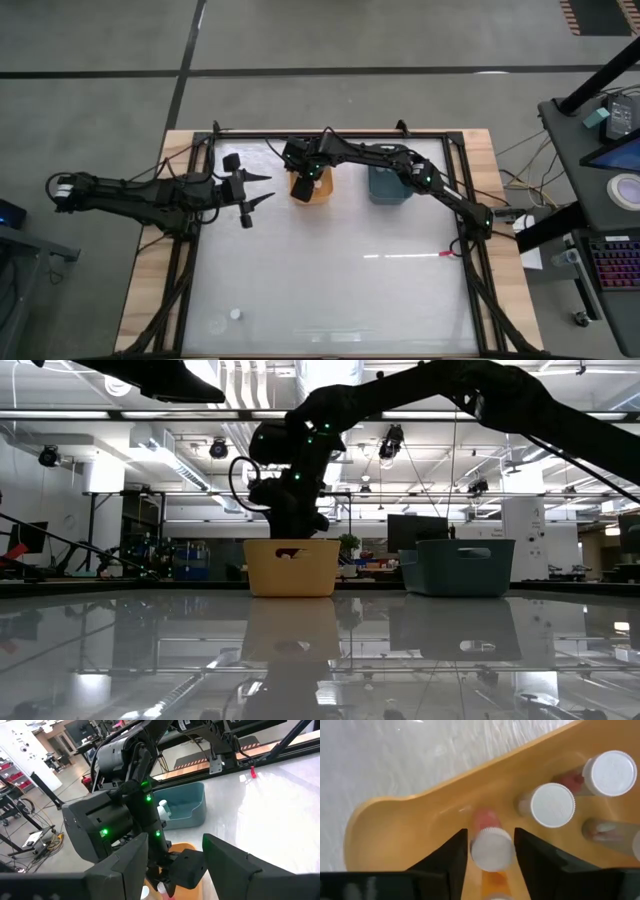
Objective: Pick and place medicine bottles into bin by pill shape (circle, oval)
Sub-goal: Put the pink capsule bottle into the yellow bin, then put the blue capsule bottle into the yellow bin
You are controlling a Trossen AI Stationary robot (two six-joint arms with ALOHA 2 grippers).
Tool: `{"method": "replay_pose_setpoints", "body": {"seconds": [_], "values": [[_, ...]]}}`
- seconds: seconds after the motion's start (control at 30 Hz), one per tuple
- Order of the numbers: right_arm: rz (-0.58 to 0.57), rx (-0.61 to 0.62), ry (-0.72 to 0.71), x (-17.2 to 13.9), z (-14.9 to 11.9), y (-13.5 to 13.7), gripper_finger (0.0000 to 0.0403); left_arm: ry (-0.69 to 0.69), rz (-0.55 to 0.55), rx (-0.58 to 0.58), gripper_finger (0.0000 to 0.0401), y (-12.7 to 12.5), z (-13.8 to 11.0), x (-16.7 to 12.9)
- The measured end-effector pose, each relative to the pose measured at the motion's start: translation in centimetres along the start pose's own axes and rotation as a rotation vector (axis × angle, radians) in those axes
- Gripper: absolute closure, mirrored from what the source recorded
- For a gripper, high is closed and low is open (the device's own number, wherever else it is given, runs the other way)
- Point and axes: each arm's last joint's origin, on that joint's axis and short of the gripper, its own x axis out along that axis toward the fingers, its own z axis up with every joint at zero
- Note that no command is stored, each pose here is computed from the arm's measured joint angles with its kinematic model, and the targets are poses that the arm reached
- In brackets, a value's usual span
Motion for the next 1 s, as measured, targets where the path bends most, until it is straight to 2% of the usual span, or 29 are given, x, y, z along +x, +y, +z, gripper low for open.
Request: {"method": "replay_pose_setpoints", "body": {"seconds": [0.23,0.53,0.73,1.0], "values": [[0.000,0.010,-0.007,0.0,0.1,0.0,0.0210,0.000,0.000,0.000,0.0228,0.0,0.0,0.0],[0.000,0.011,-0.012,-0.5,0.1,0.0,0.0205,0.000,0.000,0.000,0.0228,0.0,0.0,0.0],[0.005,-0.006,-0.052,-3.5,0.3,1.0,0.0213,0.000,0.000,0.000,0.0228,0.0,0.0,0.0],[0.029,-0.066,-0.029,-8.6,-0.9,4.4,0.0229,0.001,-0.001,-0.002,0.0228,0.0,0.0,0.0]]}}
